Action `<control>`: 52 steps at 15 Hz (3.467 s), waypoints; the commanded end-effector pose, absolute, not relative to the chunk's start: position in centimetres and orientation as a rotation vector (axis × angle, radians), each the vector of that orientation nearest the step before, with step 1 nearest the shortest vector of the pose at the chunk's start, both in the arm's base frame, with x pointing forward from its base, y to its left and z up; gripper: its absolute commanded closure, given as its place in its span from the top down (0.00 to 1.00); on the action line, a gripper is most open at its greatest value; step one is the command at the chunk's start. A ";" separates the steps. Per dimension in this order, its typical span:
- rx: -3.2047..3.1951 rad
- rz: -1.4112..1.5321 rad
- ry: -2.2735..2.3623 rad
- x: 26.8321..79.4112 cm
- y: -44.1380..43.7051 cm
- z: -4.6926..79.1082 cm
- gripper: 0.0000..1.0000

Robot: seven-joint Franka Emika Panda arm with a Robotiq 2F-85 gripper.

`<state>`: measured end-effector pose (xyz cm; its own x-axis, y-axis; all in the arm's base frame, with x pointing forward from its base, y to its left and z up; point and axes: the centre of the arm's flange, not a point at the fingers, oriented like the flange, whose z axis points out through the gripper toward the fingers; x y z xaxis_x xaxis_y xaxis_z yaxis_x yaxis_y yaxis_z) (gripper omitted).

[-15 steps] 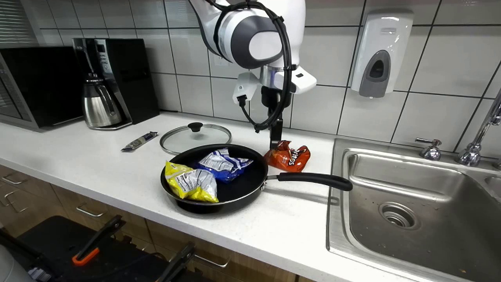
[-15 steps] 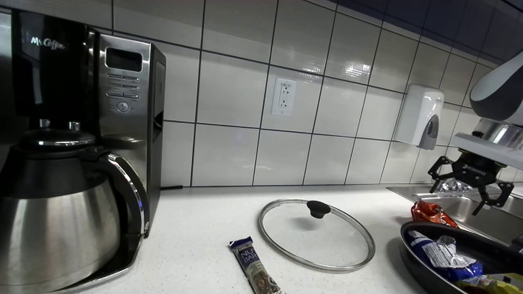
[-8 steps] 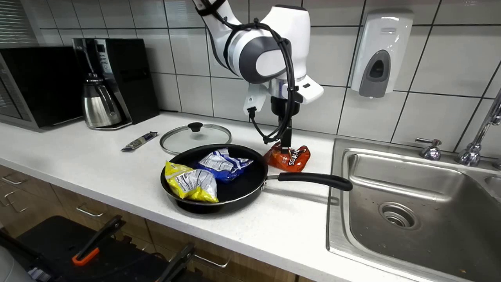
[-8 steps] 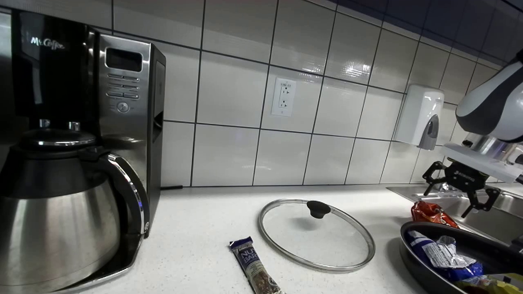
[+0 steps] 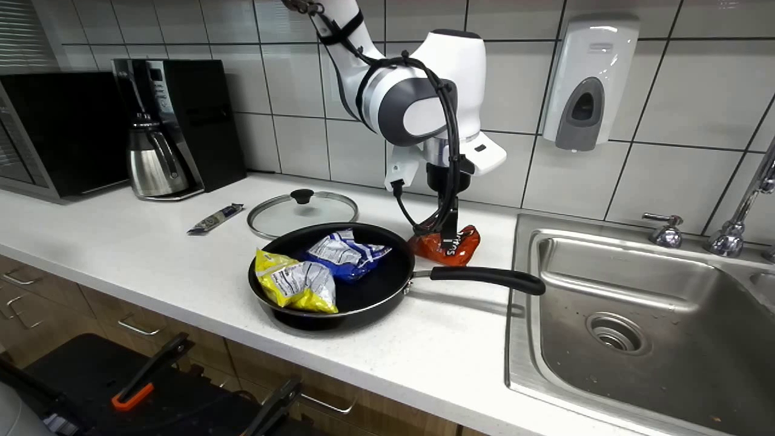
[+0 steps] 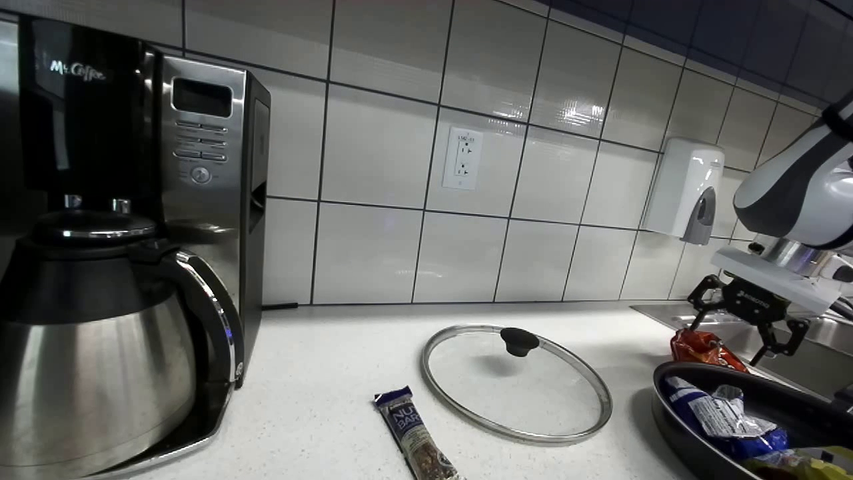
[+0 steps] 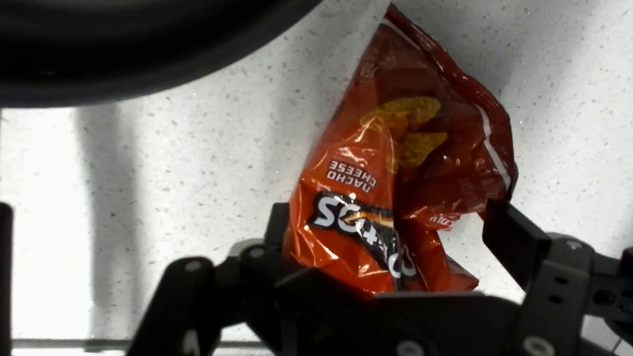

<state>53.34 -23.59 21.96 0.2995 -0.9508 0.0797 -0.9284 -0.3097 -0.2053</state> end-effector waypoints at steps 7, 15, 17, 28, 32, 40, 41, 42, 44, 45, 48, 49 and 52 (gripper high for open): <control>-2.347 -0.319 1.834 53.8 -25.2 21.0 1.00; -2.335 -0.318 1.848 53.6 -25.4 20.9 1.00; -2.336 -0.316 1.849 53.6 -25.4 20.8 1.00; -2.338 -0.313 1.851 53.6 -25.5 20.7 0.23; -2.341 -0.307 1.852 53.6 -25.5 20.6 0.00; -2.340 -0.343 1.828 52.9 -24.8 23.3 0.00; -2.340 -0.353 1.822 52.9 -24.8 23.8 0.00; -2.344 -0.368 1.813 53.0 -24.6 24.5 0.00; -2.347 -0.393 1.794 53.1 -24.2 25.8 0.00; -2.347 -0.403 1.784 53.2 -24.1 26.3 0.00; -2.347 -0.434 1.755 53.1 -23.3 28.1 0.00; -2.348 -0.443 1.744 53.1 -23.1 28.6 0.00; -2.367 -0.448 1.714 52.5 -21.9 30.0 0.00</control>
